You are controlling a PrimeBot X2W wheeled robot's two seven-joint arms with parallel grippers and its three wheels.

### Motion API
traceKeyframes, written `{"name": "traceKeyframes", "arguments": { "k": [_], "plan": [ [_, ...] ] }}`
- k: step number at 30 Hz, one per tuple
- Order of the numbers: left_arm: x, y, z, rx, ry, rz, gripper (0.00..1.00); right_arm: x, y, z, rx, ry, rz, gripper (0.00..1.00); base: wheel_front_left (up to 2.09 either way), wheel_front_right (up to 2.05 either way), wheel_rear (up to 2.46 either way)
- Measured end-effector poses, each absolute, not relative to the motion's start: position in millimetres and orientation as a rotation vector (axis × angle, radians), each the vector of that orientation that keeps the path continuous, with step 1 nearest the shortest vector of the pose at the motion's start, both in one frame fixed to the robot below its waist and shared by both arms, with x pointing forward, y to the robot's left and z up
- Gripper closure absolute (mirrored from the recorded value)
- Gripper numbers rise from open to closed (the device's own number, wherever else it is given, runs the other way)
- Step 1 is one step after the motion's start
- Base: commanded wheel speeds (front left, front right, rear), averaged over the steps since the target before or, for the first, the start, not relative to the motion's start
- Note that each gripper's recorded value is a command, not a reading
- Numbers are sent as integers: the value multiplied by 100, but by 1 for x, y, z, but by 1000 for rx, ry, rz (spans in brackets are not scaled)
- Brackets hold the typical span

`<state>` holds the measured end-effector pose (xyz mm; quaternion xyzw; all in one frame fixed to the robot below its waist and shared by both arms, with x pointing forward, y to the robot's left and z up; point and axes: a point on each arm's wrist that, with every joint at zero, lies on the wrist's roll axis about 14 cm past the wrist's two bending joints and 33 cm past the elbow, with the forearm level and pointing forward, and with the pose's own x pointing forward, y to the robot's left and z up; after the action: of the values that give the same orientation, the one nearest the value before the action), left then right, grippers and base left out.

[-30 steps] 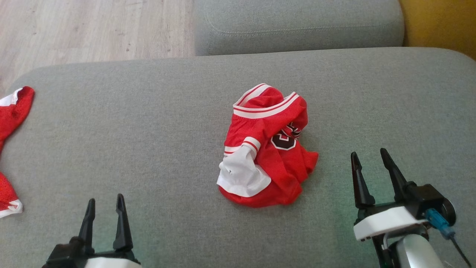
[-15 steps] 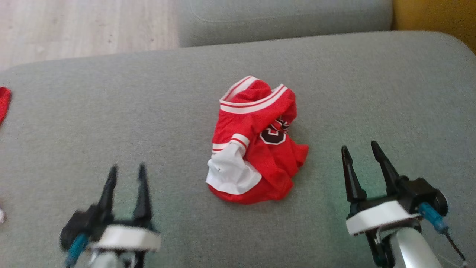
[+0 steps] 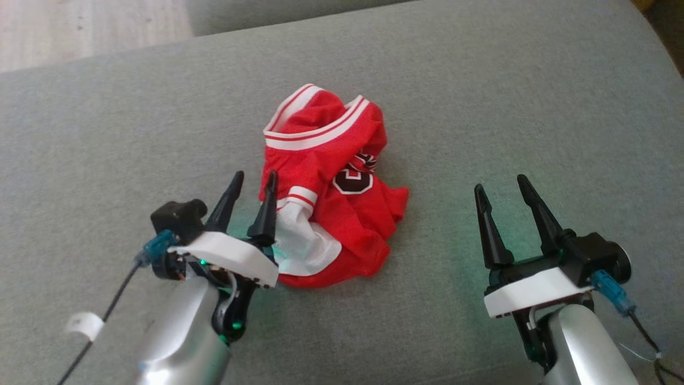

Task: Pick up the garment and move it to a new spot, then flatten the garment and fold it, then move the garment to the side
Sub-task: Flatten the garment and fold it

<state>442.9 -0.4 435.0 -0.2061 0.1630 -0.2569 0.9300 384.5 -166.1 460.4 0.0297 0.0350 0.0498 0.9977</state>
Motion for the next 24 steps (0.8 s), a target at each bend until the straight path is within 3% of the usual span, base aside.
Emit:
{"name": "traceKeyframes", "arguments": {
  "k": [9, 10, 11, 13, 19, 24],
  "plan": [
    [439, -10, 418, -485, 447, -580, 0, 382, -175, 457, 55, 83, 73, 0, 0, 0, 0],
    [437, -11, 417, -488, 455, -588, 4, 382, -175, 457, 54, 82, 73, 0, 0, 0, 0],
    [436, -13, 416, -492, 462, -595, 40, 383, -175, 458, 53, 79, 73, 0, 0, 0, 0],
    [432, -19, 419, -499, 463, -621, 100, 385, -175, 460, 54, 73, 75, 0, 0, 0, 0],
    [430, -20, 428, -484, 420, -658, 100, 386, -173, 461, 61, 69, 81, 0, 0, 0, 0],
    [452, -3, 470, -461, 268, -658, 100, 385, -171, 467, 63, 52, 87, 0, 0, 0, 0]
  ]
}}
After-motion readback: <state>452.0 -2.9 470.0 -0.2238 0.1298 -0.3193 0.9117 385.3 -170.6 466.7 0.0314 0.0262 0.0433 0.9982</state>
